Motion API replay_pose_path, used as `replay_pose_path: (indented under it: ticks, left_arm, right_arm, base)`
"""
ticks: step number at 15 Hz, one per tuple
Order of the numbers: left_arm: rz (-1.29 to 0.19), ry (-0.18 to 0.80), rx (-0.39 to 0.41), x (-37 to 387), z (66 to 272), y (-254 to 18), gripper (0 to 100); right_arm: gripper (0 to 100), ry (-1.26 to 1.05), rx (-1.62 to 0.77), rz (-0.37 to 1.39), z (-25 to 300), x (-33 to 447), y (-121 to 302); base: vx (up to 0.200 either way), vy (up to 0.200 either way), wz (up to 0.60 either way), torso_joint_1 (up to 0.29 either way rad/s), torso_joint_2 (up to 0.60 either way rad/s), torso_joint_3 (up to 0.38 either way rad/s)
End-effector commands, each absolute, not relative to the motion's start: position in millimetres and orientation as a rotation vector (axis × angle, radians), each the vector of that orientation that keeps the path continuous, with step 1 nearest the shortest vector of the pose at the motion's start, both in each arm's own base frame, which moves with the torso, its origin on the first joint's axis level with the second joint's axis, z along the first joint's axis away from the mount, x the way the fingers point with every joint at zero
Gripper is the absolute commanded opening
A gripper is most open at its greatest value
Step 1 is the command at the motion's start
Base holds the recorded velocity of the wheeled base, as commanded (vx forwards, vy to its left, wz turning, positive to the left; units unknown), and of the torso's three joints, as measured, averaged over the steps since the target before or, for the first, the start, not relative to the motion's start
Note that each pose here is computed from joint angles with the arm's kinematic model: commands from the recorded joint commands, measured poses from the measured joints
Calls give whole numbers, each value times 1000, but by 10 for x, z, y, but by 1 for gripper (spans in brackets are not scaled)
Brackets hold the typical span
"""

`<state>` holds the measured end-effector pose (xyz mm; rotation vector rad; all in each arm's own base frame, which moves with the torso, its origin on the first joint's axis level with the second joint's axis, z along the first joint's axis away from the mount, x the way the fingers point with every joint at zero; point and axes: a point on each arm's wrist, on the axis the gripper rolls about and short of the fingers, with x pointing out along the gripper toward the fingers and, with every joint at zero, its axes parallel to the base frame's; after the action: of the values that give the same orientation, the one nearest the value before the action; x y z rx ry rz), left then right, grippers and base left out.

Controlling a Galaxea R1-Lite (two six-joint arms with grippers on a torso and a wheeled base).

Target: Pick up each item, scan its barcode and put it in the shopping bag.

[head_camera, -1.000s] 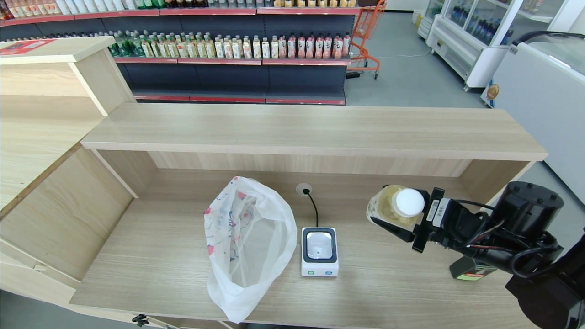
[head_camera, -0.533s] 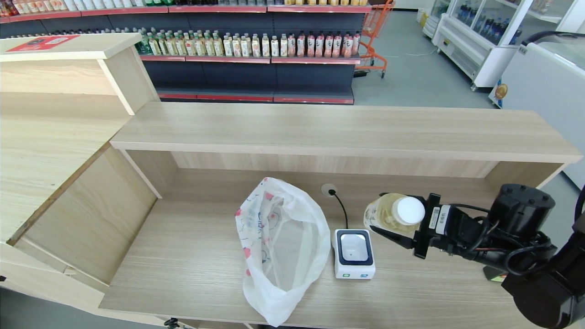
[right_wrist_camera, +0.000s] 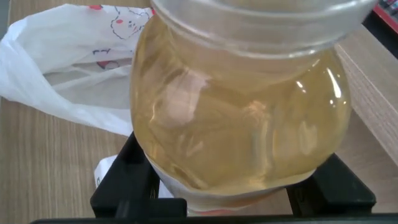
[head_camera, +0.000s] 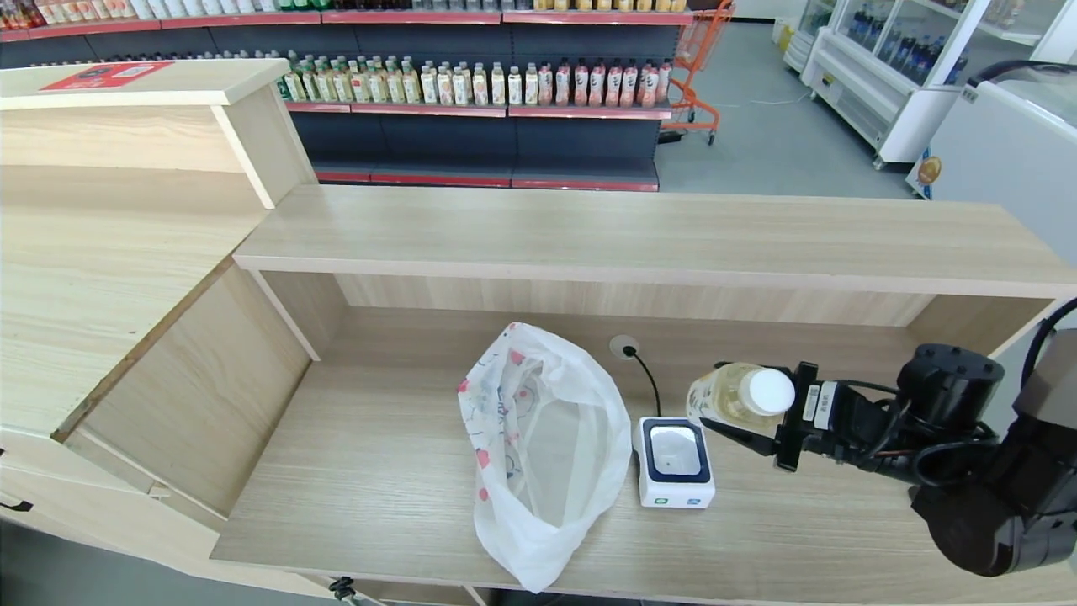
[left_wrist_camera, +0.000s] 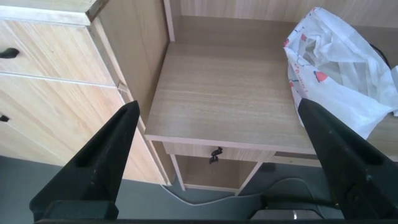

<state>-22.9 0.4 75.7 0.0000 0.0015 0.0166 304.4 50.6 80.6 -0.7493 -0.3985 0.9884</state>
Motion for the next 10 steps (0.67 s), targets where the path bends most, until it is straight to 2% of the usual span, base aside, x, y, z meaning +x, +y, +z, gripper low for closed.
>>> replay_pose_path:
  ticks: [1, 6, 10]
  left_arm:
    - [17, 2, 0, -229, 756, 4, 100]
    - [17, 2, 0, -229, 756, 4, 100]
    - [17, 2, 0, -229, 756, 4, 100]
  right_arm:
    - [0, -365, -740, 1020, 527, 3225, 541]
    - [0, -442, -750, 1088, 315, 3581, 635]
    - [0, -489, -748, 1155, 184, 3684, 934]
  base:
    - [0, 0, 0, 0, 0, 0]
    - [0, 0, 0, 0, 0, 0]
    - [0, 0, 0, 0, 0, 0]
